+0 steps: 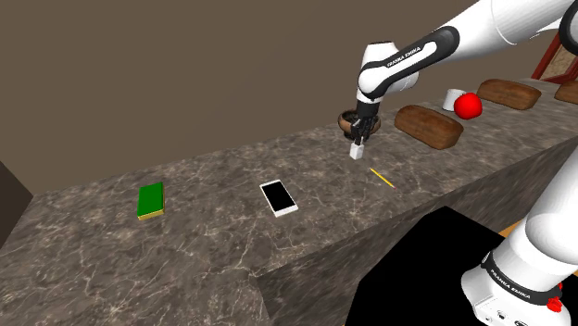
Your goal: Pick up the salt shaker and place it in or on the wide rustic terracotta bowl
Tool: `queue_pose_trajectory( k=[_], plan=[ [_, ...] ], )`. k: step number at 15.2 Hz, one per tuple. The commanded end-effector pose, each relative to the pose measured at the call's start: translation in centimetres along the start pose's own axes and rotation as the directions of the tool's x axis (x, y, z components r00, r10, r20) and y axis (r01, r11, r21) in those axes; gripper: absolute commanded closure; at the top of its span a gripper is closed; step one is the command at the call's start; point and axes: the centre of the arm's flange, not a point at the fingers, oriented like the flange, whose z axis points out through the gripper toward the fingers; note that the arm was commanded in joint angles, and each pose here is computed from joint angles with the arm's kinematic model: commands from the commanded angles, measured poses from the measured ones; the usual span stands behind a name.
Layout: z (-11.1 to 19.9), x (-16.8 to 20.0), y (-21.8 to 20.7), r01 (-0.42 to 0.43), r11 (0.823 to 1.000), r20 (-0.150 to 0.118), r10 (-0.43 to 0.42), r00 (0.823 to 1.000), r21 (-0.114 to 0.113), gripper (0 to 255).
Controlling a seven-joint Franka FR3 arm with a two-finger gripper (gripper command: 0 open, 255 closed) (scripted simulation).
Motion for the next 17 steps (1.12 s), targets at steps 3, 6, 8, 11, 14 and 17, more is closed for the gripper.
queue_pose_trajectory(
  k=[3, 6, 8, 11, 14, 17],
  plan=[
    [0.0, 0.0, 0.0, 0.000, 1.000, 0.000, 0.000, 1.000, 0.000, 255],
    [-1.6, 0.0, 0.0, 0.000, 1.000, 0.000, 0.000, 1.000, 0.000, 255],
    [-2.6, 0.0, 0.0, 0.000, 1.000, 0.000, 0.000, 1.000, 0.000, 255],
    [-4.2, 0.0, 0.0, 0.000, 1.000, 0.000, 0.000, 1.000, 0.000, 255],
    [-5.8, 0.0, 0.0, 0.000, 1.000, 0.000, 0.000, 1.000, 0.000, 255],
    [-7.4, 0.0, 0.0, 0.000, 1.000, 0.000, 0.000, 1.000, 0.000, 255]
  ],
)
